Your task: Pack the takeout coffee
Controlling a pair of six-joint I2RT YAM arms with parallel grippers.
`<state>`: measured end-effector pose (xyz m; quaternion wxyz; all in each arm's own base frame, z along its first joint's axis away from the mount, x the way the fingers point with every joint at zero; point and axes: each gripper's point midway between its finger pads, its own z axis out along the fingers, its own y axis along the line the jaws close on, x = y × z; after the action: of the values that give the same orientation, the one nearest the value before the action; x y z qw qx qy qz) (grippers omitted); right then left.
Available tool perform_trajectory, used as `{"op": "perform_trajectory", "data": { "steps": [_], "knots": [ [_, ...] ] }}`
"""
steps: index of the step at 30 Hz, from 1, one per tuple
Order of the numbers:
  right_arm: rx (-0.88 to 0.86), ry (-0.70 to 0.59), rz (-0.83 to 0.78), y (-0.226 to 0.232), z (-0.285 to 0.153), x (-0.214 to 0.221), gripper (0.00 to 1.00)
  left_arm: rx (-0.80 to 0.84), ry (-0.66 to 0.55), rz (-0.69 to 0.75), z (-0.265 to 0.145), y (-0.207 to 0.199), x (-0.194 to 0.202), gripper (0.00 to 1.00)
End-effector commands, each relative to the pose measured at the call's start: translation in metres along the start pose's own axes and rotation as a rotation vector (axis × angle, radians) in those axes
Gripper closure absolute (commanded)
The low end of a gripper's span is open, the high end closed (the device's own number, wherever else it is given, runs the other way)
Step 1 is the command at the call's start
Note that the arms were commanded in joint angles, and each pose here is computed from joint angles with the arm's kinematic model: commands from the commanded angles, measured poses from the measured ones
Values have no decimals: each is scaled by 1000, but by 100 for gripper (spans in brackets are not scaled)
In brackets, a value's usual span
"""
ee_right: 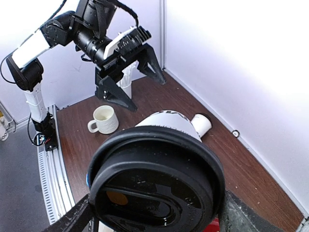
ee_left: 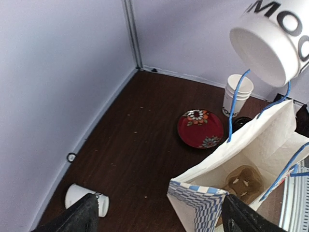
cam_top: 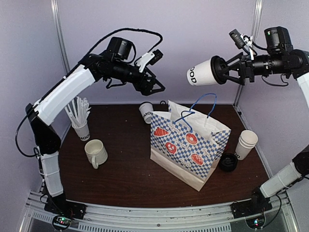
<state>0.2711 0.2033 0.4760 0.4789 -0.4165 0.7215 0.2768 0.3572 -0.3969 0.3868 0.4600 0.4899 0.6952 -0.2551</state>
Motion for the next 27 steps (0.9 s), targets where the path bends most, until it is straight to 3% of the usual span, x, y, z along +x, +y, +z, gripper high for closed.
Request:
{"op": "perform_trajectory", "data": {
  "steps": [1,10,14,21,27],
  "knots": [
    [127,-3,25,-20,-16,17,33,197,-68,-48,25,-28,-14,7],
    [182,21,132,-37,-26,51,33,193,-13,-39,93,-34,10,9],
    [180,9,143,-37,-28,50,33,169,24,-29,105,-35,21,17],
    [188,-6,143,-37,-34,47,33,319,72,30,103,-67,39,28],
    [188,-27,131,-35,-39,37,32,286,98,40,108,-63,46,43]
  ]
}}
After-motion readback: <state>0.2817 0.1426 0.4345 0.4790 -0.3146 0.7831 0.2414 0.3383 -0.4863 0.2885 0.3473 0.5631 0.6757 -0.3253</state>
